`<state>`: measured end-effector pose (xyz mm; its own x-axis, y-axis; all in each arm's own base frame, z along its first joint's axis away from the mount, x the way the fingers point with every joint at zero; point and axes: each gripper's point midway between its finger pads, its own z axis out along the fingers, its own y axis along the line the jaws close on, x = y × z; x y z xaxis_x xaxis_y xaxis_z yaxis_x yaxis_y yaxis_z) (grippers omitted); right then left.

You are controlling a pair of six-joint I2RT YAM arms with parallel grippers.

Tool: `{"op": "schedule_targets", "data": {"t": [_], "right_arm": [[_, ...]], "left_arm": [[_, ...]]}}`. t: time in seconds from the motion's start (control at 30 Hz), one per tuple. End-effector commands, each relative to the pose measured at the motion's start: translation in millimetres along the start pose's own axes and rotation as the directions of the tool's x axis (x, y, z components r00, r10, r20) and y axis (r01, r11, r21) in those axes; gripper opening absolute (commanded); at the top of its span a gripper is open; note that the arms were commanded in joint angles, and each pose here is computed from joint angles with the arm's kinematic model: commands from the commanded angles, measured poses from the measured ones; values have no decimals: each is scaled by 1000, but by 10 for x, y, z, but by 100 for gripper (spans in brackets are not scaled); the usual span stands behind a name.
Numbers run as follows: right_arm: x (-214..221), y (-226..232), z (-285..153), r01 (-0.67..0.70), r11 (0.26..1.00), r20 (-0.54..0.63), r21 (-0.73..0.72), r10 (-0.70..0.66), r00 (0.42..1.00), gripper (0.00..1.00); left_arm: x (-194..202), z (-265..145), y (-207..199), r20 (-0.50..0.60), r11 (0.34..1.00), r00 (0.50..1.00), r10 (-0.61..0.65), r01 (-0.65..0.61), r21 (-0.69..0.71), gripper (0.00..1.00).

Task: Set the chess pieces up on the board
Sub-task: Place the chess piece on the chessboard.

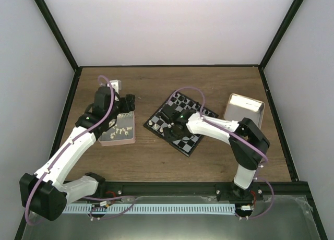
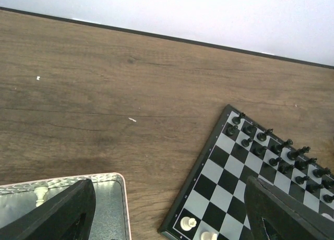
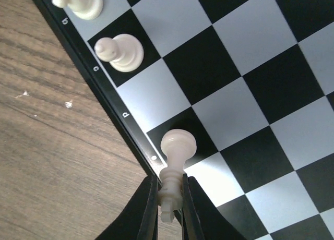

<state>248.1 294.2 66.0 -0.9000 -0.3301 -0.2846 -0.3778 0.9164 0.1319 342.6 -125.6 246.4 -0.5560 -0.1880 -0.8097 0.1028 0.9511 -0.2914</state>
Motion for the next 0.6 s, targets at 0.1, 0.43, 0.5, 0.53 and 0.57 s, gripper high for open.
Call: {"op": "schedule_targets", "data": {"t": [0.1,0.43,0.5,0.53,0.57], "right_arm": [[-87,-33,16,25,998,-2,62,-25,1000,1],[-53,-24,-56,21,998,-29,59,-20,999,3],[-54,-11,-81,24,998,-29,53,-22,999,4],[-51,-7,-81,28,998,-32,49,-26,999,5],[-47,1,-76,30,999,-36,45,-29,999,6]], "left_arm": [[-9,6,-23,17,1000,1000,1,-2,16,80],[11,3,-23,18,1000,1000,-2,1,21,80],[24,8,-22,15,1000,1000,-2,1,22,80],[20,6,-22,16,1000,1000,-2,2,22,80],[19,4,-25,17,1000,1000,-2,2,24,80]]}}
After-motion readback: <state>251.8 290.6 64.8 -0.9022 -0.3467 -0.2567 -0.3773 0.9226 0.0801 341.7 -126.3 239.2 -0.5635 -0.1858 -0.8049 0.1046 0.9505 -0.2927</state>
